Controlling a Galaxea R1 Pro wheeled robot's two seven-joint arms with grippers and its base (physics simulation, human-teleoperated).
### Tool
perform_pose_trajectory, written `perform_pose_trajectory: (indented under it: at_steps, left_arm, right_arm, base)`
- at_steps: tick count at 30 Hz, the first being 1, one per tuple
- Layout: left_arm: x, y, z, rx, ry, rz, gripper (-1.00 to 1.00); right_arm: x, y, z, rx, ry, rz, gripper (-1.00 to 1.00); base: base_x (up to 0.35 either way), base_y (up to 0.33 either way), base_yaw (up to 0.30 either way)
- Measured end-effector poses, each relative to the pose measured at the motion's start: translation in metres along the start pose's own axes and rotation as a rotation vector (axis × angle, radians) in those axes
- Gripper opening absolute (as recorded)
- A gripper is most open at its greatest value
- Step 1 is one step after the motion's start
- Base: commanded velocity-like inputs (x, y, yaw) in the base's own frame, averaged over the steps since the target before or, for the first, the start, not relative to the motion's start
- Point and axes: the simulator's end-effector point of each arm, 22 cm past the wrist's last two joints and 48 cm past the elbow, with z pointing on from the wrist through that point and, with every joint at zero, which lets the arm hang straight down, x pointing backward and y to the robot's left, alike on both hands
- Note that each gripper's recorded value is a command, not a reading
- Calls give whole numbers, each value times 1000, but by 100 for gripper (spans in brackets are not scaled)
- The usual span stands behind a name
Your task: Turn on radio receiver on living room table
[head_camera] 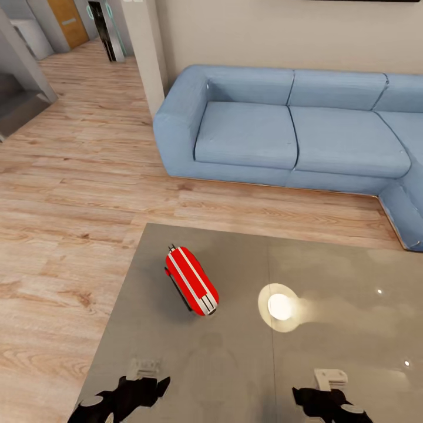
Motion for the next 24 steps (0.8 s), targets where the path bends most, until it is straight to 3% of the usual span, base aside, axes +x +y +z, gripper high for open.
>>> perform_pose_trajectory:
  at_steps: [4, 7, 9, 13, 16, 20, 24]
  left_arm:
    - [-18, -5, -3, 14, -29, -2, 100]
    - [-51, -12, -2, 42, -80, -9, 100]
    - [-59, -12, -1, 46, -91, -8, 100]
    - [-71, -6, 3, 41, -103, -5, 100]
    - [-74, 2, 7, 25, -95, 7, 100]
    - [-76, 4, 7, 22, -95, 13, 100]
    - [-75, 11, 7, 12, -90, 24, 100]
  right_arm:
    - [-65, 1, -6, 8, -60, -14, 100]
    - [-118, 6, -11, 14, -118, -38, 100]
    - [-132, 13, -12, 8, -131, -54, 100]
    - [-170, 47, -19, -27, -158, -127, 100]
    - [-217, 101, -34, -96, -211, -195, 100]
    - [-252, 139, -52, -145, -249, -202, 100]
    - [-281, 194, -67, -218, -228, -198, 100]
  base:
    - [0, 0, 0]
    - [0, 0, 0]
    - [0, 0, 0]
    - [0, 0, 0]
    - [0, 0, 0]
    - [0, 0, 0]
    - [0, 0, 0]
